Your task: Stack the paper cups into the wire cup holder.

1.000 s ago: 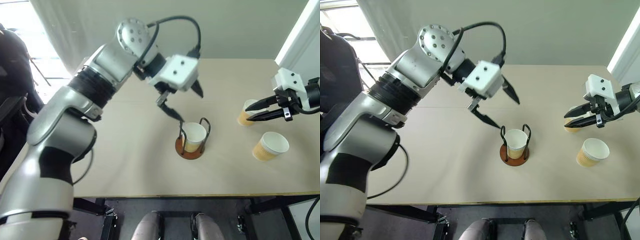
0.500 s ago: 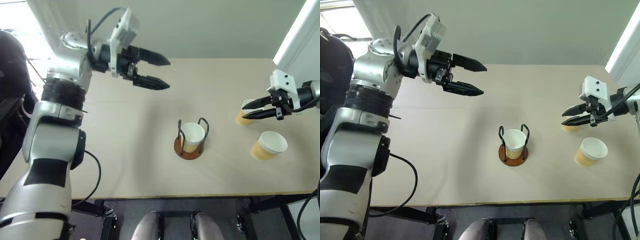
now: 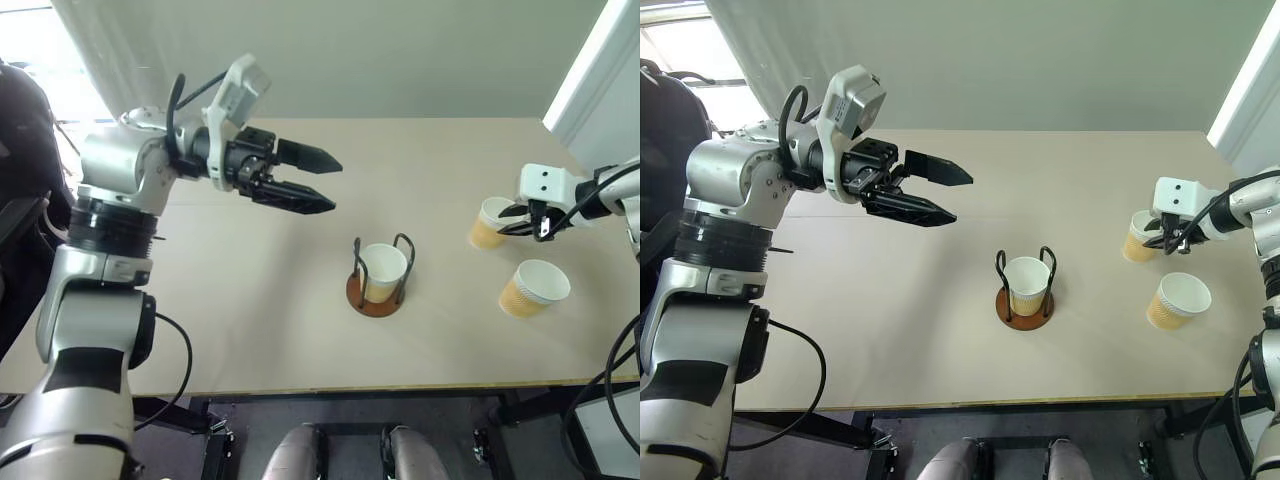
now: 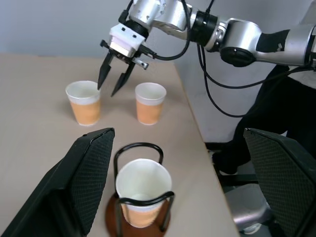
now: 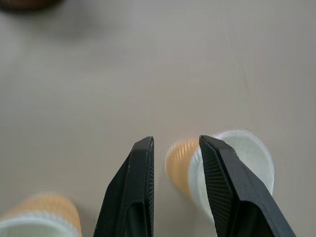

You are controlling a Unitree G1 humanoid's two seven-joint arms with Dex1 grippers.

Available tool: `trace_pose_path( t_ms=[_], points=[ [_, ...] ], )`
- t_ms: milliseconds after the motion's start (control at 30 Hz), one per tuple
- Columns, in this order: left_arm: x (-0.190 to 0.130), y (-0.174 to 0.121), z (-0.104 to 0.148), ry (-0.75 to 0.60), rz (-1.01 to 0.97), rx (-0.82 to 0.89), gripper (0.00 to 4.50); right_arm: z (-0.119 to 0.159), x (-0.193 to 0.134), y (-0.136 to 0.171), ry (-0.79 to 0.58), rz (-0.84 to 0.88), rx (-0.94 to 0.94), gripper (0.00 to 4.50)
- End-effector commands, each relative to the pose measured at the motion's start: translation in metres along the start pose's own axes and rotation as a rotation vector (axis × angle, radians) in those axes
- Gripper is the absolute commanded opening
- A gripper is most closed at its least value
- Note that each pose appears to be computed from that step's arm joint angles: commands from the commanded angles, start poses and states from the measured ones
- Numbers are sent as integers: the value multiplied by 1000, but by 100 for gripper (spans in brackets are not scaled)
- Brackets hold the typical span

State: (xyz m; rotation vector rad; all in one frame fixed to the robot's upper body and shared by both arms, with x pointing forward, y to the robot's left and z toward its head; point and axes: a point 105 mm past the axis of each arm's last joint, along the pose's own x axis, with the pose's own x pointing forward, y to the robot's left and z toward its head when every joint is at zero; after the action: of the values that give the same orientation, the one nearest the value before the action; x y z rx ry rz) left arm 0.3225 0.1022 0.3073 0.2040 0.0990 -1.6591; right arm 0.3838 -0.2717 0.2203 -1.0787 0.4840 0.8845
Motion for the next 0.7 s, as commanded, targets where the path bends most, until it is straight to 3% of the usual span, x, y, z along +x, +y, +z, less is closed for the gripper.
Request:
trace_pose_path(
  t_ms=[33,133,233,300,700],
  points=[
    [-1,-12,10,-8,-44,59,449,-1,-8,-14,49,-60,-62,141],
    [-1,-13,9,-12,-36,64,449,-5,-5,-16,76,-71,-66,141],
    [-2,-13,7,-14,-21,72,450,-6,-1,-19,91,-82,-84,194],
    [-5,-13,-1,-11,8,80,450,-6,2,-21,105,-100,-112,258],
    [-28,7,-43,121,226,195,450,-10,15,-22,186,-109,-203,258]
  ],
)
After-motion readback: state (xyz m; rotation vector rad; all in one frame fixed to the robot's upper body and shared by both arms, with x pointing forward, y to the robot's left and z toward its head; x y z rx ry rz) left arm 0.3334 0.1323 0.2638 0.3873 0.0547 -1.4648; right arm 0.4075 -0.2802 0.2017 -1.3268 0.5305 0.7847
